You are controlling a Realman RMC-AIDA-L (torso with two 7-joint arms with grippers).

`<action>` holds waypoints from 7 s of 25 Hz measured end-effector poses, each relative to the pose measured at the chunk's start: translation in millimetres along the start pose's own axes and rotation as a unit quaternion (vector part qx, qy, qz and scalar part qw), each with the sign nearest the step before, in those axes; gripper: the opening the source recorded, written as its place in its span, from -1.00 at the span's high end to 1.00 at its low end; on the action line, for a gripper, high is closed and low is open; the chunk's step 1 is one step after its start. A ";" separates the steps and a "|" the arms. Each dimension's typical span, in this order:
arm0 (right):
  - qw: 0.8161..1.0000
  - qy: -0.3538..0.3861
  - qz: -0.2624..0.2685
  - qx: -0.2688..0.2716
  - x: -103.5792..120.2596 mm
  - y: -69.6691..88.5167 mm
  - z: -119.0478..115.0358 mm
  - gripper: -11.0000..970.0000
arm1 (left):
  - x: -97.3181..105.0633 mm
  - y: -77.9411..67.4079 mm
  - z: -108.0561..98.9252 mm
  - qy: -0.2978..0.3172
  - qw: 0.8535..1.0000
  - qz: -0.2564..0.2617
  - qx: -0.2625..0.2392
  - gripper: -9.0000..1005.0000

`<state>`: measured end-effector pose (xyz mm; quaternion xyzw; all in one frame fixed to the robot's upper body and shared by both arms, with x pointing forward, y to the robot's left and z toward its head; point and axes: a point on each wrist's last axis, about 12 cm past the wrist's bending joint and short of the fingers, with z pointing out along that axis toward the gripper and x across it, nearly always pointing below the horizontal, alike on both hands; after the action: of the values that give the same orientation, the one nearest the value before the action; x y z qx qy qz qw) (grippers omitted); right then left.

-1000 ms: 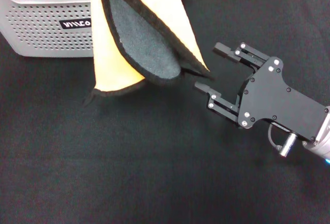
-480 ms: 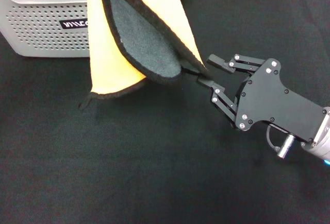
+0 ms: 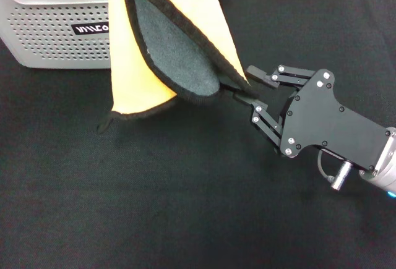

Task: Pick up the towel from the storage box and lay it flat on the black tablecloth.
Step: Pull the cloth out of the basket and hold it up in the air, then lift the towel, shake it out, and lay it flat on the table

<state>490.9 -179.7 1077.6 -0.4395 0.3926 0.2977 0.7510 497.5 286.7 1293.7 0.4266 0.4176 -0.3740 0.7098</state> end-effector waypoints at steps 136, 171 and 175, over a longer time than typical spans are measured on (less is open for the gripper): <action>0.983 -0.154 0.079 0.061 -101.4 -104.1 62.8 0.96 | 229.1 -145.5 -21.5 0.045 0.894 -0.443 -0.044 -0.06; 0.985 -0.159 0.031 0.055 -74.6 -100.8 86.1 0.96 | 223.3 -127.1 16.1 -0.025 0.883 -0.466 -0.043 -0.04; 0.984 -0.166 0.032 0.056 -76.3 -101.3 89.7 0.96 | 223.8 -128.1 18.4 -0.024 0.883 -0.466 -0.042 -0.04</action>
<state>561.3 -151.6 1213.1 -0.3288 0.2925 0.3675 0.8193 472.0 185.1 1057.4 0.1432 0.5662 -0.6542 0.4805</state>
